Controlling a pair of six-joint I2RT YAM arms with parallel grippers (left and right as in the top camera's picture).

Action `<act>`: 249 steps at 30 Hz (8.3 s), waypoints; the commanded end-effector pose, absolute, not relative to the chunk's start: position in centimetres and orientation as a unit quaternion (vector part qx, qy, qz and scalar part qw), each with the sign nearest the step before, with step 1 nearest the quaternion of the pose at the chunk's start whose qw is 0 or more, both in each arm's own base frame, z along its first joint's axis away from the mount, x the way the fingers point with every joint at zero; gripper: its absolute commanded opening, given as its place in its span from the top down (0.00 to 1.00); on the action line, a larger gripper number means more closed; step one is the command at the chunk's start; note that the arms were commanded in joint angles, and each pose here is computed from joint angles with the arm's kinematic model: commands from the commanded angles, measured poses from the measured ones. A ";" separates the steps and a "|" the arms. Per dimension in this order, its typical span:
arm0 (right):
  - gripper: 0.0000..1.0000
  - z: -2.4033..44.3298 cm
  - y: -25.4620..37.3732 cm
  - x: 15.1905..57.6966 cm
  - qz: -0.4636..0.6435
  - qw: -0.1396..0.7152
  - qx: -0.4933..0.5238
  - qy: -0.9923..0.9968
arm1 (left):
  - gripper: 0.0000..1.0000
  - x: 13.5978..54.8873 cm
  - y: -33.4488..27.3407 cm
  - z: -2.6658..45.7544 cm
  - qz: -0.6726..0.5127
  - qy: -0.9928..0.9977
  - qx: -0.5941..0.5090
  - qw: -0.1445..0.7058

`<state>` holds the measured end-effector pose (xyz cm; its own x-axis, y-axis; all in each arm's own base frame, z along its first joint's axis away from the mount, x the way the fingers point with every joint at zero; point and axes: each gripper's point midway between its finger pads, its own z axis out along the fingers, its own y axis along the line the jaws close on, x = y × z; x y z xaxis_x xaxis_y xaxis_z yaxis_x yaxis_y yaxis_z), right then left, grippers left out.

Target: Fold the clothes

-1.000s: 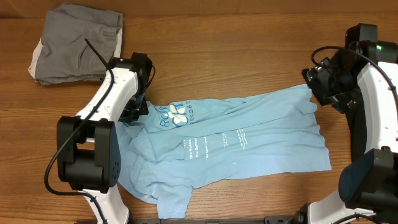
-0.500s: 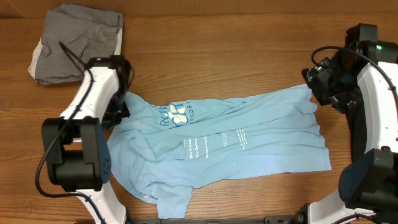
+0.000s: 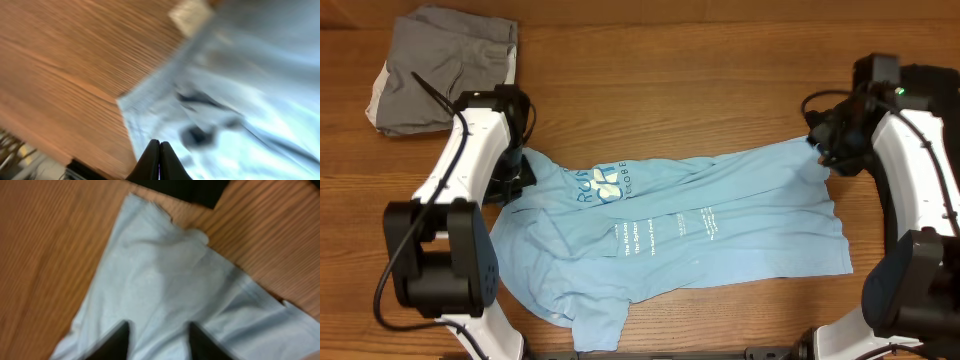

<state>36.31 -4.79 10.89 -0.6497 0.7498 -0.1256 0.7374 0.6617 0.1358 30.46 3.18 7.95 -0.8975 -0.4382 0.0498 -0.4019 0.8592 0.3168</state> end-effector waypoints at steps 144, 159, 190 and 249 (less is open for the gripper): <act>0.53 3.2 -3.4 40.6 0.080 0.075 0.310 0.944 | 0.50 35.0 -3.6 3.7 0.051 -0.991 0.122 0.034; 0.96 2.5 -3.7 42.3 0.086 0.101 0.312 0.941 | 0.50 35.6 -3.7 3.7 0.053 -0.991 0.119 0.021; 0.20 4.3 -8.3 42.3 -0.005 0.139 0.397 0.907 | 0.50 38.2 -3.1 3.6 0.042 -0.990 0.130 -0.034; 0.67 0.9 -7.4 39.5 0.160 0.090 0.359 0.915 | 0.46 36.2 -3.1 1.1 0.042 -0.990 0.131 -0.011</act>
